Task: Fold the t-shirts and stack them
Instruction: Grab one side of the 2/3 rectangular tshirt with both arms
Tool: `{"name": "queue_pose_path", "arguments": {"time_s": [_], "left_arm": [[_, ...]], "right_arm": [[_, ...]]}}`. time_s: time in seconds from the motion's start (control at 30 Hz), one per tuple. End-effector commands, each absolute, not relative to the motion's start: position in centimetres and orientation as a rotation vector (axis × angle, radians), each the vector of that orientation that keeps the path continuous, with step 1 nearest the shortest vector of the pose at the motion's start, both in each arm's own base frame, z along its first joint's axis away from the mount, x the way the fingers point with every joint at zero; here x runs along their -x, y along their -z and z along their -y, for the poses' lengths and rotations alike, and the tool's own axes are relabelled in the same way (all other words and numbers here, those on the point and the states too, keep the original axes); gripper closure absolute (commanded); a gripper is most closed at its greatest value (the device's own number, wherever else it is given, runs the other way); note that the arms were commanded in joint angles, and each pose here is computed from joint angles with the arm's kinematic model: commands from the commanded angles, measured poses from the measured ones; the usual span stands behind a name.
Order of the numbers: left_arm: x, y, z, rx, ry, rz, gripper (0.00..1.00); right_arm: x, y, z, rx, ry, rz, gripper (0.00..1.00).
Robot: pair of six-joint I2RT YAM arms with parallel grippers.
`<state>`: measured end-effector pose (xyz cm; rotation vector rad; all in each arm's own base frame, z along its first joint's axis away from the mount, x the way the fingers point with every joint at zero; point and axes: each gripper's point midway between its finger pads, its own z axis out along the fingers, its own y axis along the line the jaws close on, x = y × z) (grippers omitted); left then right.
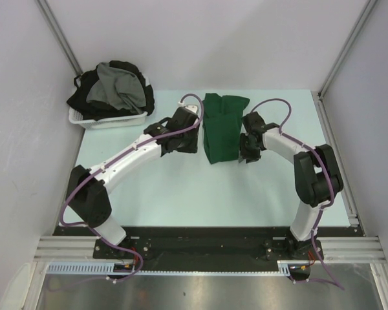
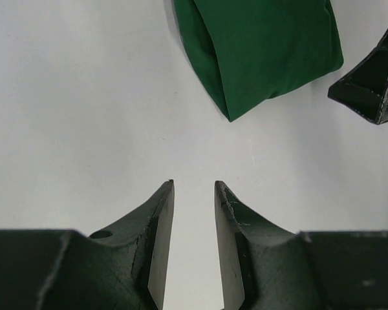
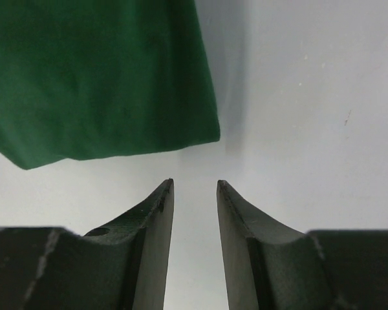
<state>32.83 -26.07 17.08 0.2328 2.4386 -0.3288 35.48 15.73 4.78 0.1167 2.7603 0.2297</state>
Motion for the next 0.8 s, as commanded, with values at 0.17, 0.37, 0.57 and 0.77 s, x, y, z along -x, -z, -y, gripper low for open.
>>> {"name": "queue_pose_path", "arguments": {"time_s": [0.17, 0.37, 0.57, 0.77], "left_arm": [[-31.5, -15.4, 27.1, -0.224, 0.384, -2.468, 0.64], [-31.2, -13.6, 28.0, -0.234, 0.400, -2.493, 0.65], [-31.3, -13.3, 28.7, -0.256, 0.405, -2.497, 0.65], [-30.8, -12.8, 29.4, -0.284, 0.421, -2.507, 0.65]], "right_arm": [[-38.2, -5.3, -14.4, -0.133, -0.159, -2.709, 0.62], [-39.2, -4.6, -14.6, -0.125, -0.165, -2.708, 0.62], [-40.2, -4.2, -15.0, -0.124, -0.176, -2.706, 0.62], [-40.7, -3.5, -15.1, -0.122, -0.181, -2.713, 0.62]]}}
